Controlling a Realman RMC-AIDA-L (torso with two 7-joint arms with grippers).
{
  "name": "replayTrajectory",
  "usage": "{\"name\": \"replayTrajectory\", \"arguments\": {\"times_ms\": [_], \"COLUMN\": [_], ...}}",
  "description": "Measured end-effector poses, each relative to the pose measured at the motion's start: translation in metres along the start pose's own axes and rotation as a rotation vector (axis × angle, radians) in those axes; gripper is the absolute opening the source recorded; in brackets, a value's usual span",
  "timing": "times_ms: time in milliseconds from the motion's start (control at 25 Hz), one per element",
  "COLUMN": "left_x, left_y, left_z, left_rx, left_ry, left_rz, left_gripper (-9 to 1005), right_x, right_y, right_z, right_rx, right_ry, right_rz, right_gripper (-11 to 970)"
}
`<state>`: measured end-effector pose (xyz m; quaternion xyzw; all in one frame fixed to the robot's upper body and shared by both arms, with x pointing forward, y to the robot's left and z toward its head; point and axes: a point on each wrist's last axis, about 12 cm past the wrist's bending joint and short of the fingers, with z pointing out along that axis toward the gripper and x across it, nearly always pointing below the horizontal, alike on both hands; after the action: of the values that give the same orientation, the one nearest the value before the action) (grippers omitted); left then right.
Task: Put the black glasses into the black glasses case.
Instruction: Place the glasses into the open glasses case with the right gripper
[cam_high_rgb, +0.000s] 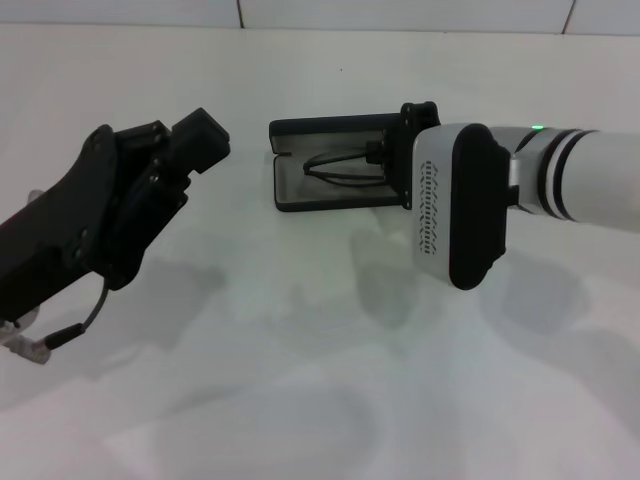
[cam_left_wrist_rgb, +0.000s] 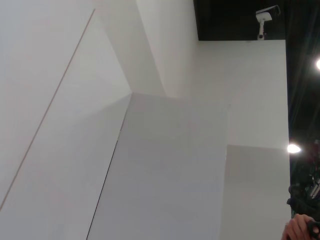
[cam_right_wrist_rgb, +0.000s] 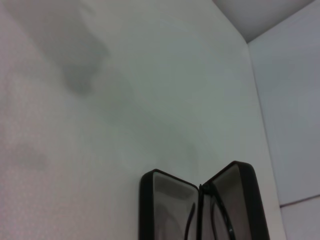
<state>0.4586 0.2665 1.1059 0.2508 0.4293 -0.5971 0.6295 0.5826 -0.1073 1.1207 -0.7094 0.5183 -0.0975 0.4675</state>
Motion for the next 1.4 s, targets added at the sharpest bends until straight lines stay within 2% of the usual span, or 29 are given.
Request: {"name": "replayTrajectory", "arguments": {"times_ms": [320,760,1400], "left_x": [0.002,0.003,0.005], "left_y": [-0.001,-0.002,-0.002], "left_z": [0.001,0.002,0.002], "left_rx": [0.002,0.004,0.002], "left_ry": [0.0,-0.002,0.0], "left_rz": [-0.005,-0.008,-0.014], "left_gripper": [47,48,48], "right_x": [0.003,0.008,0.011], "right_y": [0.012,0.018,0.019], "right_z": [0.01,0.015,0.019], "right_rx": [0.036,0.081,0.082], "right_ry": [0.002,0.008,0.013], "right_rz": [-0.027,-0.044,-0.032], "right_gripper": [72,74,76]}}
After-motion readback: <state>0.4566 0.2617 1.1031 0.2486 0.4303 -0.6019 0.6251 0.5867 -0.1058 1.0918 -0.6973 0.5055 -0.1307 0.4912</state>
